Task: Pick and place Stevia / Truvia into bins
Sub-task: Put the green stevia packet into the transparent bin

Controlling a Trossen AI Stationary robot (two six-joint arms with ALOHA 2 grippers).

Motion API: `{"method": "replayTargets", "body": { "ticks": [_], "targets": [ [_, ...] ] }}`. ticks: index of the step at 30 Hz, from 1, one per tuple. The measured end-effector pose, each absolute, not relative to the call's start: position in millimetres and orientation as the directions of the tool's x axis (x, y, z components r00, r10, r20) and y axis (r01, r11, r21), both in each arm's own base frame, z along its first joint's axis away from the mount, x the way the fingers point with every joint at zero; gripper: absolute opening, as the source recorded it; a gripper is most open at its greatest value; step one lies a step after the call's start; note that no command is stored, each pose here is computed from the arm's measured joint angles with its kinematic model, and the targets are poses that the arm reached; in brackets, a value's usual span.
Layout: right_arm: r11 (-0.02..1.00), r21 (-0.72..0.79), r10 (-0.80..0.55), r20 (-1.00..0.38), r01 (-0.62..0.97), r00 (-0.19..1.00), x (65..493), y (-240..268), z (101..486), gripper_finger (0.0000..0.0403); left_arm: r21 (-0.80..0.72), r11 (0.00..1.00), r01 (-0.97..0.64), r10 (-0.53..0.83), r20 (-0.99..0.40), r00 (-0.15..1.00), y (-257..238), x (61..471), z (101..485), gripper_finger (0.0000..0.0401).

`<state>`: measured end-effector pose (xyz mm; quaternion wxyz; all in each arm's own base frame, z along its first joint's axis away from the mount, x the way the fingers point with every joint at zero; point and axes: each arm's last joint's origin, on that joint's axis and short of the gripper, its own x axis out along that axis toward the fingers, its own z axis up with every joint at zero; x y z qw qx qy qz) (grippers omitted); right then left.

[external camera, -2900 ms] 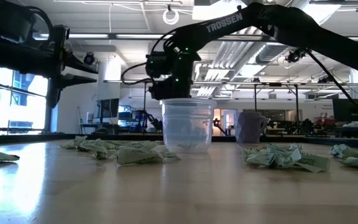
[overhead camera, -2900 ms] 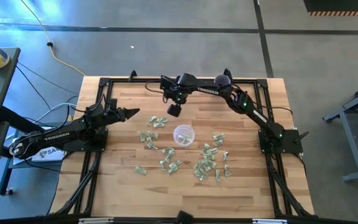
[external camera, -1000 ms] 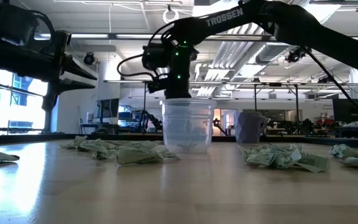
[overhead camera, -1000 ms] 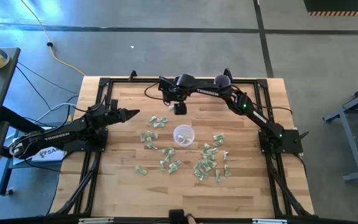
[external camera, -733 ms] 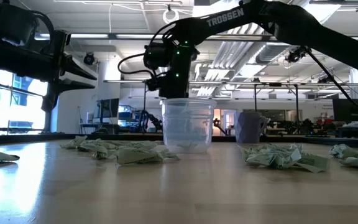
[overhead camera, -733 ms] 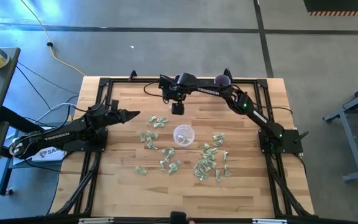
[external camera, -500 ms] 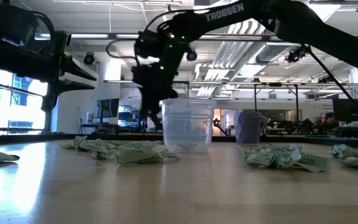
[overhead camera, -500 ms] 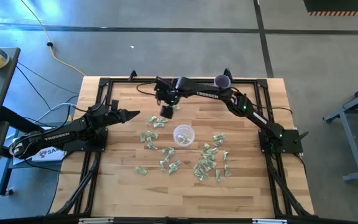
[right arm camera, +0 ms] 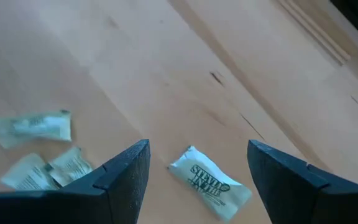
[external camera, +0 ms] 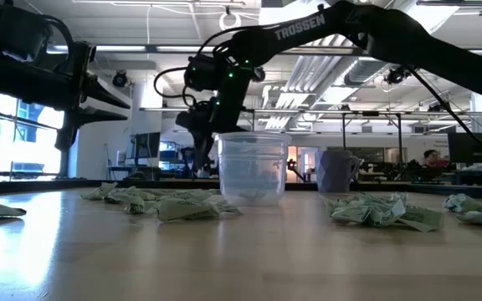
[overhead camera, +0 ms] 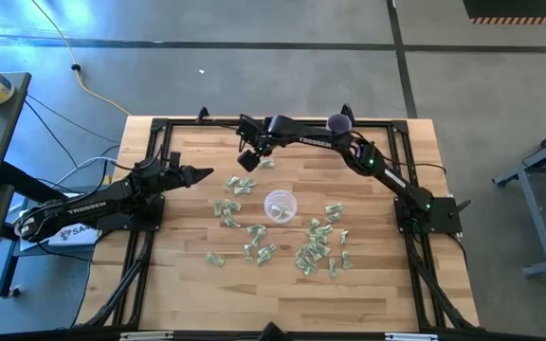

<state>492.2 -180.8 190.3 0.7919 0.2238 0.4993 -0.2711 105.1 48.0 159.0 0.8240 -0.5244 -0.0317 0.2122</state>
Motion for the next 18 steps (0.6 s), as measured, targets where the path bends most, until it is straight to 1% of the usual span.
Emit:
{"method": "replayTargets", "body": {
  "ticks": [3, 6, 8, 10, 11, 14, 16, 18],
  "targets": [
    [0.784, 0.027, -0.219, -0.923, 0.621, 0.316, 488.6, -181.9, 189.1, 0.0259, -0.885, 0.346, -0.313, 0.382, -0.172, 0.908, 48.0, 105.0, 158.9, 0.0124],
    [0.780, -0.005, -0.199, -0.950, 0.625, 0.240, 478.3, -188.0, 186.5, 0.0259, -0.888, 0.339, -0.309, 0.381, -0.171, 0.909, 47.9, 105.1, 159.0, 0.0124],
    [0.776, -0.009, -0.161, -0.970, 0.631, 0.183, 470.3, -190.6, 184.8, 0.0259, -0.897, 0.322, -0.303, 0.379, -0.171, 0.909, 47.9, 105.1, 159.0, 0.0124],
    [0.756, 0.032, -0.090, -0.984, 0.654, 0.152, 462.2, -192.1, 187.7, 0.0259, -0.906, 0.304, -0.295, 0.375, -0.171, 0.911, 47.8, 105.1, 159.0, 0.0124],
    [0.744, 0.067, -0.048, -0.987, 0.665, 0.153, 459.4, -192.9, 189.4, 0.0259, -0.908, 0.301, -0.292, 0.371, -0.171, 0.913, 47.6, 105.2, 159.0, 0.0124],
    [0.713, 0.175, 0.047, -0.978, 0.679, 0.203, 455.7, -195.5, 197.9, 0.0250, -0.911, 0.297, -0.284, 0.355, -0.171, 0.919, 47.2, 105.4, 158.9, 0.0124],
    [0.699, 0.221, 0.073, -0.968, 0.680, 0.239, 455.5, -199.3, 200.5, 0.0228, -0.914, 0.292, -0.282, 0.353, -0.171, 0.920, 47.1, 105.4, 159.0, 0.0124],
    [0.675, 0.261, 0.097, -0.959, 0.690, 0.268, 454.6, -204.8, 201.0, 0.0191, -0.914, 0.292, -0.282, 0.353, -0.171, 0.920, 47.1, 105.4, 159.0, 0.0124]
  ]
}}
